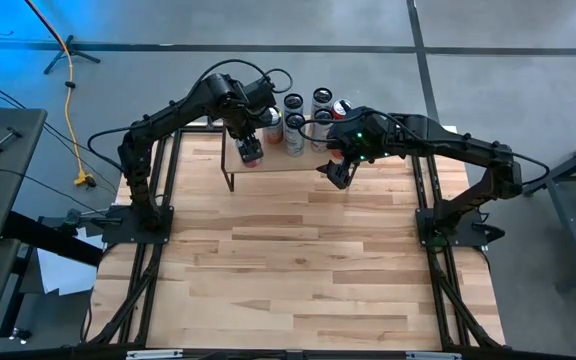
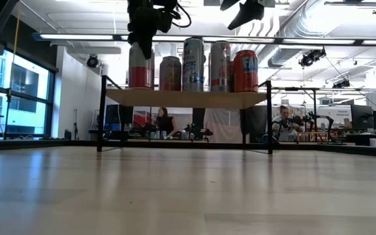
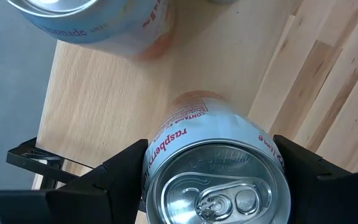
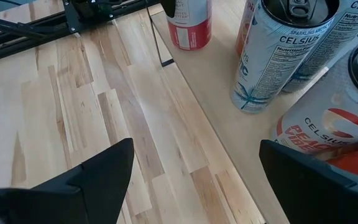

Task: Place canned beverage on shelf
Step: Put the silver soda can on the shelf

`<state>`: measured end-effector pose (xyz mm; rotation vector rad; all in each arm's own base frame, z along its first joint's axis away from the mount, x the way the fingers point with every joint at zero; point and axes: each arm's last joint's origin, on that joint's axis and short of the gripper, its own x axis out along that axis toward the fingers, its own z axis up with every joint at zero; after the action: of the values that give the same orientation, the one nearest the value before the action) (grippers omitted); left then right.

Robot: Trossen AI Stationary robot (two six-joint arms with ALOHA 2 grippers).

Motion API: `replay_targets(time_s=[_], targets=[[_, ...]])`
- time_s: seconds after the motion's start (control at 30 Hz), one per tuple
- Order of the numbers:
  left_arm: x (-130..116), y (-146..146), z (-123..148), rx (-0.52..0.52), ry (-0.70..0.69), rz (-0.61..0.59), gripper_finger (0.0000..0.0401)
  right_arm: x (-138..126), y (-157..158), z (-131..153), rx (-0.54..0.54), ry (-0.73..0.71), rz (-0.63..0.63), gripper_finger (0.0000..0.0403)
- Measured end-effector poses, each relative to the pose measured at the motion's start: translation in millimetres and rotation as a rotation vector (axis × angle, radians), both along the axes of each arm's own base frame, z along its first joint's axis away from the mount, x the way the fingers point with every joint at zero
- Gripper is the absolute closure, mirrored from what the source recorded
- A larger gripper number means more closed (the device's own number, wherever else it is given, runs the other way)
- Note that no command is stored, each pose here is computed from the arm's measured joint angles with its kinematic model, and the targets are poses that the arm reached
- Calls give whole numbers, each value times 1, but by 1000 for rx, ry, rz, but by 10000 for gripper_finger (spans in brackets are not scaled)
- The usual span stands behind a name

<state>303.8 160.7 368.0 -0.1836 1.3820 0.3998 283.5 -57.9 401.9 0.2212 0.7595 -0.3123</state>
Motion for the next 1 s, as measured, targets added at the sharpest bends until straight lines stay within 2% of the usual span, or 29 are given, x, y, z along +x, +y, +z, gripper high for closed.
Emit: replay_targets(time_s=[0.27,0.5,0.73,0.83,1.0], targets=[[0,0,-1,-1,2,20,152,0,0,0,1,0,-1,68],[1,1,-8,-9,45,18,86,0,0,0,4,-2,-4,68],[1,1,-5,-2,23,18,23,0,0,0,4,-2,-5,68],[1,1,-4,-3,22,18,6,0,0,0,4,-2,-4,68],[1,1,-4,-3,18,18,2,0,0,0,3,-2,-4,68]])
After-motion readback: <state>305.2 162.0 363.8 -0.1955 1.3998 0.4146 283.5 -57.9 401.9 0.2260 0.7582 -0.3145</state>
